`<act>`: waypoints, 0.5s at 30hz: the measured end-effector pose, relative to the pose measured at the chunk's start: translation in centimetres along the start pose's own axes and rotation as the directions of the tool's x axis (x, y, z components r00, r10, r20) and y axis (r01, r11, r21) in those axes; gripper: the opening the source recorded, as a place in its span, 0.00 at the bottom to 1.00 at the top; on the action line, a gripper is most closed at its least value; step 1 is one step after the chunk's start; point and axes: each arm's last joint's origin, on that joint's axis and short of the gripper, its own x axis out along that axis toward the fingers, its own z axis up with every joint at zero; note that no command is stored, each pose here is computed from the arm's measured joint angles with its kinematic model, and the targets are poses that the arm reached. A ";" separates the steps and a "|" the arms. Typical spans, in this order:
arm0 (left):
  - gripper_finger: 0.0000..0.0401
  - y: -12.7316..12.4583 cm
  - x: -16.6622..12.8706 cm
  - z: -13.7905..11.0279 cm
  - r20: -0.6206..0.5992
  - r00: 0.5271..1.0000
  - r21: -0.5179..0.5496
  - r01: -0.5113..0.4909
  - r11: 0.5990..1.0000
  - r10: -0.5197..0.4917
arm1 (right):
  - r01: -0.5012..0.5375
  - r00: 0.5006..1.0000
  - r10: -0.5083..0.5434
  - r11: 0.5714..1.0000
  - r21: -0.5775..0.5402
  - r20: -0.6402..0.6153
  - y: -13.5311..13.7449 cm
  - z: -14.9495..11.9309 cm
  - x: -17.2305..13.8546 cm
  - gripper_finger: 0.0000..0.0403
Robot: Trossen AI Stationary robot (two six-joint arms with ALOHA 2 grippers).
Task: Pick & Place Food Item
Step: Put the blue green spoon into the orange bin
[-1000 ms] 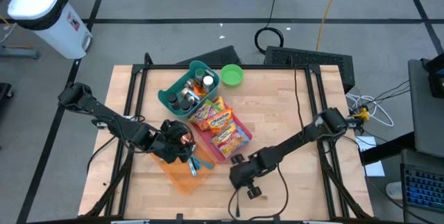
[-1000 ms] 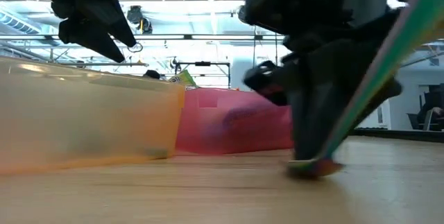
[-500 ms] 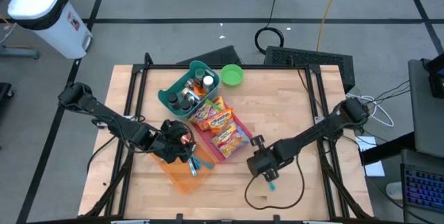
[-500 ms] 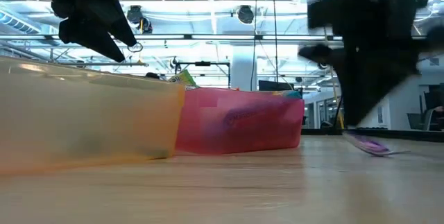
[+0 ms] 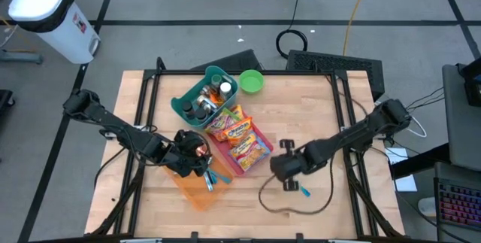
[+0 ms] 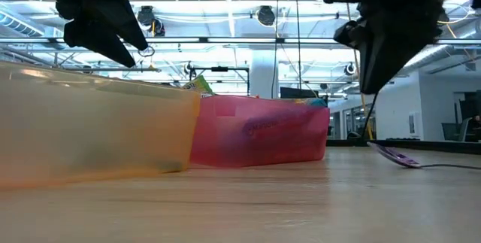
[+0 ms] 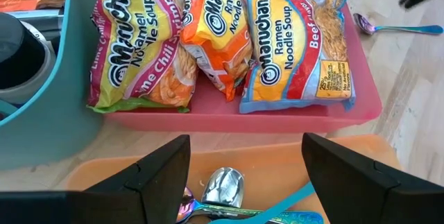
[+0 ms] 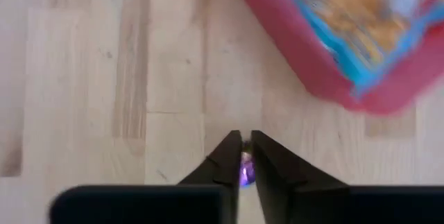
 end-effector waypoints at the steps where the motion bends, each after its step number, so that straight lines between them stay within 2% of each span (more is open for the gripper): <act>1: 0.70 0.0 0.0 0.0 0.000 1.000 0.000 0.000 1.000 0.000 | -0.016 1.000 0.016 0.999 0.040 -0.002 -0.4 -0.2 -0.4 0.07; 7: 0.70 0.0 0.0 0.0 -0.001 1.000 0.001 0.002 1.000 -0.002 | -0.096 0.989 0.067 0.970 0.225 0.131 -2.4 -3.7 -1.0 0.33; 12: 0.70 0.0 0.0 0.0 0.000 1.000 0.003 0.001 1.000 -0.001 | -0.172 0.961 0.106 0.952 0.253 0.254 -3.1 -7.8 1.6 0.57; 15: 0.70 0.0 0.0 0.1 0.004 1.000 0.001 -0.002 1.000 0.002 | -0.230 0.934 0.130 0.932 0.280 0.333 -3.6 -9.3 3.3 0.64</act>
